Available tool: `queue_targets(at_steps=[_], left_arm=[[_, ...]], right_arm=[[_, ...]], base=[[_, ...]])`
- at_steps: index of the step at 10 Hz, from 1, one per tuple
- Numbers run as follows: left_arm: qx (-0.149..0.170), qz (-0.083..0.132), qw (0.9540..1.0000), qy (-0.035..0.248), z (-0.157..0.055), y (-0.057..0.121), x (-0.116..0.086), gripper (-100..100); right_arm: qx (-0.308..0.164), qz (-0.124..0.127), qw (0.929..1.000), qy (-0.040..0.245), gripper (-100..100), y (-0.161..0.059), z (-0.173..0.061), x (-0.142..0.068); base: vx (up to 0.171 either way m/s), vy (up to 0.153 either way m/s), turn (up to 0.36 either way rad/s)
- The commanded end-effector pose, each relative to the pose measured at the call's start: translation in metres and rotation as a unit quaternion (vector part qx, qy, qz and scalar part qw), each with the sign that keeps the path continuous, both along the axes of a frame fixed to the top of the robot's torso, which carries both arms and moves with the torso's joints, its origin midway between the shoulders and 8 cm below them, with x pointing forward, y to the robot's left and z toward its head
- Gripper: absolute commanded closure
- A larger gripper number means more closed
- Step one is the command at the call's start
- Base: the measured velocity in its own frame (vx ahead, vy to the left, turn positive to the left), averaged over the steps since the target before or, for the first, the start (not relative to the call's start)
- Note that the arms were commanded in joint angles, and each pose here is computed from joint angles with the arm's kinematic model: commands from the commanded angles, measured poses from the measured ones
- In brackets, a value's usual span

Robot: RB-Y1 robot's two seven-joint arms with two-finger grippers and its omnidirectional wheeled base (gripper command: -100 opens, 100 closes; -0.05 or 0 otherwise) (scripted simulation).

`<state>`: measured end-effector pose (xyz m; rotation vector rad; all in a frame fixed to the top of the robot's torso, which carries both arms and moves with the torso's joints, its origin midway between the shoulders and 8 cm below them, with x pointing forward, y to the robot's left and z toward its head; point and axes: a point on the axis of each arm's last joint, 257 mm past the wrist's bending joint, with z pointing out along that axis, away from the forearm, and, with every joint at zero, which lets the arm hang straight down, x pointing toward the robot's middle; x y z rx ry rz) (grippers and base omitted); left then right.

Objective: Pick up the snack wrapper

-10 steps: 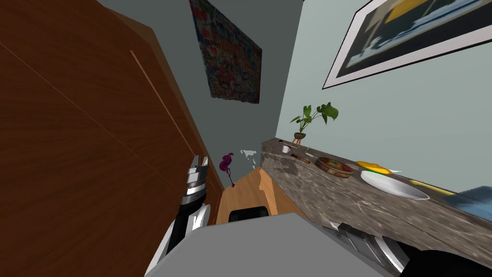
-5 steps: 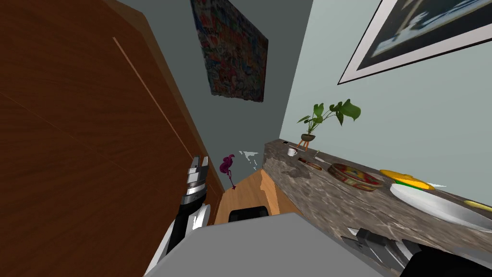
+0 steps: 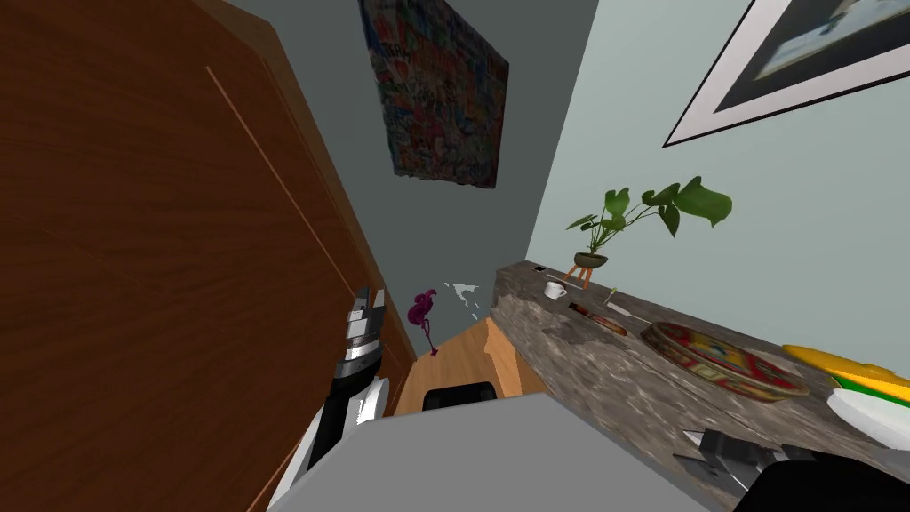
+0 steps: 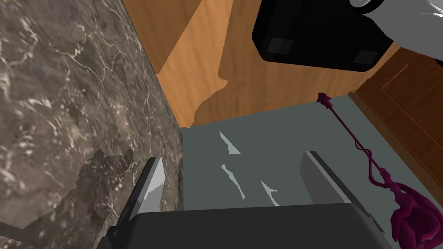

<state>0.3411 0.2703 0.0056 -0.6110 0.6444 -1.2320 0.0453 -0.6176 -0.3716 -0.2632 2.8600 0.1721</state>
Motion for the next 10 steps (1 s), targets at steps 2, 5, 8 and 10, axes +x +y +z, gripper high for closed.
queue_targets(at_steps=[2, 5, 8, 10], left_arm=[[0.000, 0.000, 1.0000, 0.000, 0.000, 0.000, 0.000, 0], [0.000, 0.000, 1.0000, 0.000, 0.000, 0.000, 0.000, 0], [0.000, 0.000, 1.0000, 0.000, 0.000, 0.000, 0.000, 0], [0.000, 0.000, 1.0000, 0.000, 0.000, 0.000, 0.000, 0]], right_arm=[[-0.023, 0.008, 0.9996, 0.012, -100, -0.016, 0.009, -0.011], [-0.107, 0.044, 0.9915, 0.059, -100, -0.082, 0.036, -0.034], [-0.160, 0.071, 0.9799, 0.096, -100, -0.121, 0.055, -0.054], [-0.171, 0.085, 0.9744, 0.118, -100, -0.129, 0.053, -0.076]], base=[[0.123, -0.045, 0.025], [0.183, -0.096, 0.207], [0.268, -0.162, 0.190], [0.209, -0.150, 0.218]])
